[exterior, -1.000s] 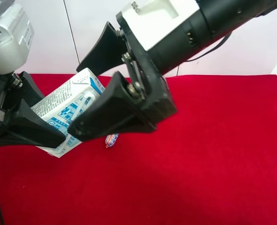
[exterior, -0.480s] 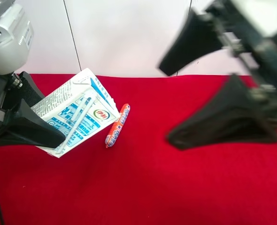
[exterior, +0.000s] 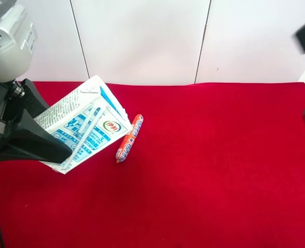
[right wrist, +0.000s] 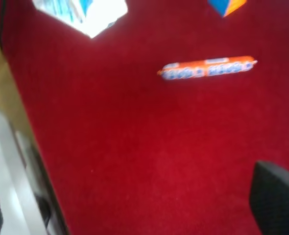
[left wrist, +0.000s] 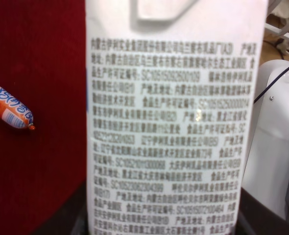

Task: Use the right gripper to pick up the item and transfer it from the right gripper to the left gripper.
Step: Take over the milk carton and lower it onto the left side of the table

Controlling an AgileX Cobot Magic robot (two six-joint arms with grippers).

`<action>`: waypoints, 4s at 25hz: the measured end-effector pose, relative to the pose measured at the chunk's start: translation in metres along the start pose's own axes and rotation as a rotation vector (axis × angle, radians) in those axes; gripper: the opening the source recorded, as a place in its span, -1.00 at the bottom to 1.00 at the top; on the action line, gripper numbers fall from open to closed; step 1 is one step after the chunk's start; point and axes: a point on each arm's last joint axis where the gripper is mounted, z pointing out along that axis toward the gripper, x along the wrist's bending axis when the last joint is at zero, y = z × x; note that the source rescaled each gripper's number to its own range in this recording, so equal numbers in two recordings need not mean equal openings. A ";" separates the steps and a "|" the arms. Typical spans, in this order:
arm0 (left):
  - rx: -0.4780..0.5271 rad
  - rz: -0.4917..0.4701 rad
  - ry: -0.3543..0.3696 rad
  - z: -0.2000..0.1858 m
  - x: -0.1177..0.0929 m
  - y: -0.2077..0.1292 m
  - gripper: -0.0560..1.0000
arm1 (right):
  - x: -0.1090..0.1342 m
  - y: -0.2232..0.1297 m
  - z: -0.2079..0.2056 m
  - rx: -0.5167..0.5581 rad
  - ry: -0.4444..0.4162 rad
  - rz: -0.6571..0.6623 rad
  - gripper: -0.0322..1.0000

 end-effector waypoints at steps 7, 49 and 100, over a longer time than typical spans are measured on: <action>0.000 0.000 0.000 0.000 0.000 0.000 -0.88 | 0.019 -0.045 -0.024 -0.042 -0.085 0.078 1.00; 0.000 -0.002 0.000 0.000 0.000 0.000 -0.89 | 0.041 -0.177 0.025 -0.075 -0.301 0.396 1.00; 0.269 -0.795 0.526 0.025 0.167 -0.096 -0.89 | 0.052 -0.188 0.010 -0.177 -0.806 0.709 1.00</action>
